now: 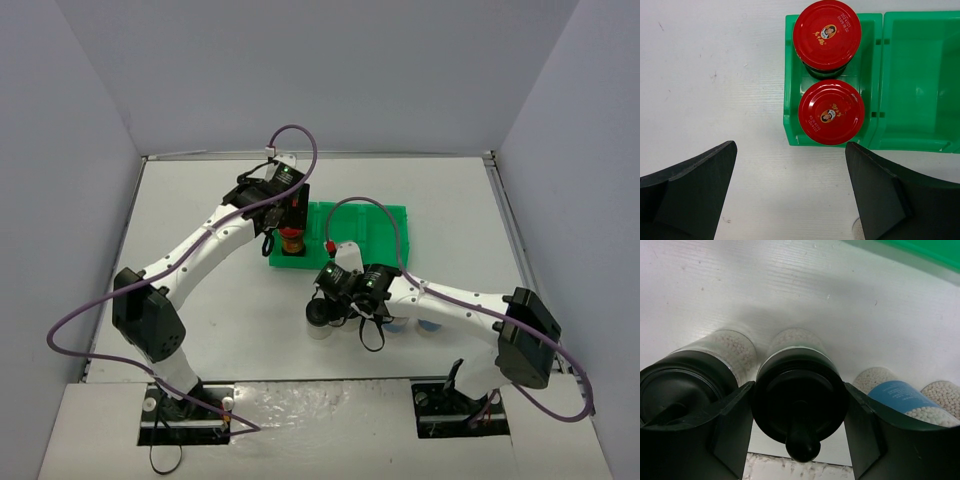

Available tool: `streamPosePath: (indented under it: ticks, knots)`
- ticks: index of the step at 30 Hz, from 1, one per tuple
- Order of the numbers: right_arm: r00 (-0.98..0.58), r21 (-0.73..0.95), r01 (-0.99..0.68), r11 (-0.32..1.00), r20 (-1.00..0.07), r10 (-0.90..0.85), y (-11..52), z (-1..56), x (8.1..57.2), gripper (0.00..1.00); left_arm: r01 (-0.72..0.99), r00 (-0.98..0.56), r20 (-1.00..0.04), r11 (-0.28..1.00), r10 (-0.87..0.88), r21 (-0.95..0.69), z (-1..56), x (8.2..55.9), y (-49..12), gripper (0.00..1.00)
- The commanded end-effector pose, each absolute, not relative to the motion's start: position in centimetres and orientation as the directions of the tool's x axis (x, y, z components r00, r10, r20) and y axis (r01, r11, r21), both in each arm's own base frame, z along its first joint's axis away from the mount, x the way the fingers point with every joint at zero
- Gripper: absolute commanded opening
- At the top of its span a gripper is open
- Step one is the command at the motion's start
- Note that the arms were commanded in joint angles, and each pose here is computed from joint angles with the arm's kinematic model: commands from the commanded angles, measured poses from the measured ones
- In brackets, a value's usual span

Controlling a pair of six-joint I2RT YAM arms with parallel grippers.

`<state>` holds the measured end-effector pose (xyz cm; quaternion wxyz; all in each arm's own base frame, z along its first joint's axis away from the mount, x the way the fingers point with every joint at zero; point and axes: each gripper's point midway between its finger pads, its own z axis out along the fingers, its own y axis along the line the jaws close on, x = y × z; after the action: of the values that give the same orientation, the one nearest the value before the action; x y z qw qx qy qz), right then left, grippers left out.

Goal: Organize the condiment bottles

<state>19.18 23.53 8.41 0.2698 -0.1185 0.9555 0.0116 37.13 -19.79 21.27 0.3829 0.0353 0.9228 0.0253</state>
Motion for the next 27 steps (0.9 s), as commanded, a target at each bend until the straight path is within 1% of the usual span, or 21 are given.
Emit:
streamPosePath:
  ticks: [1,5,12,20,24,27]
  knots:
    - [-0.783,-0.040,-0.197,0.980,-0.595,-0.182,24.2,11.0,20.5,0.00,0.024,-0.659,-0.750,0.998,0.058,0.057,23.6,37.6,-19.1,0.88]
    - [-0.719,-0.043,-0.150,0.988,-0.681,-0.139,24.3,14.8,22.5,0.00,0.026,-0.660,-0.749,0.998,0.059,0.056,23.5,37.7,-19.2,0.88]
    - [-0.631,-0.093,-0.045,0.995,-0.769,-0.101,23.3,18.9,26.2,0.00,0.032,-0.664,-0.745,0.998,0.058,0.049,23.3,37.9,-19.5,0.88]
    - [-0.575,-0.093,0.127,0.988,-0.818,-0.003,19.4,21.6,31.8,0.00,0.036,-0.673,-0.737,0.998,0.063,0.053,22.7,37.9,-19.6,0.88]
    - [-0.555,-0.104,0.167,0.980,-0.832,0.006,18.1,22.7,34.2,0.00,0.039,-0.677,-0.734,0.998,0.063,0.050,22.4,37.9,-19.7,0.88]
    - [-0.543,-0.102,0.173,0.980,-0.840,0.008,18.4,23.2,35.7,0.00,0.039,-0.677,-0.733,0.998,0.064,0.051,22.4,37.9,-19.8,0.88]
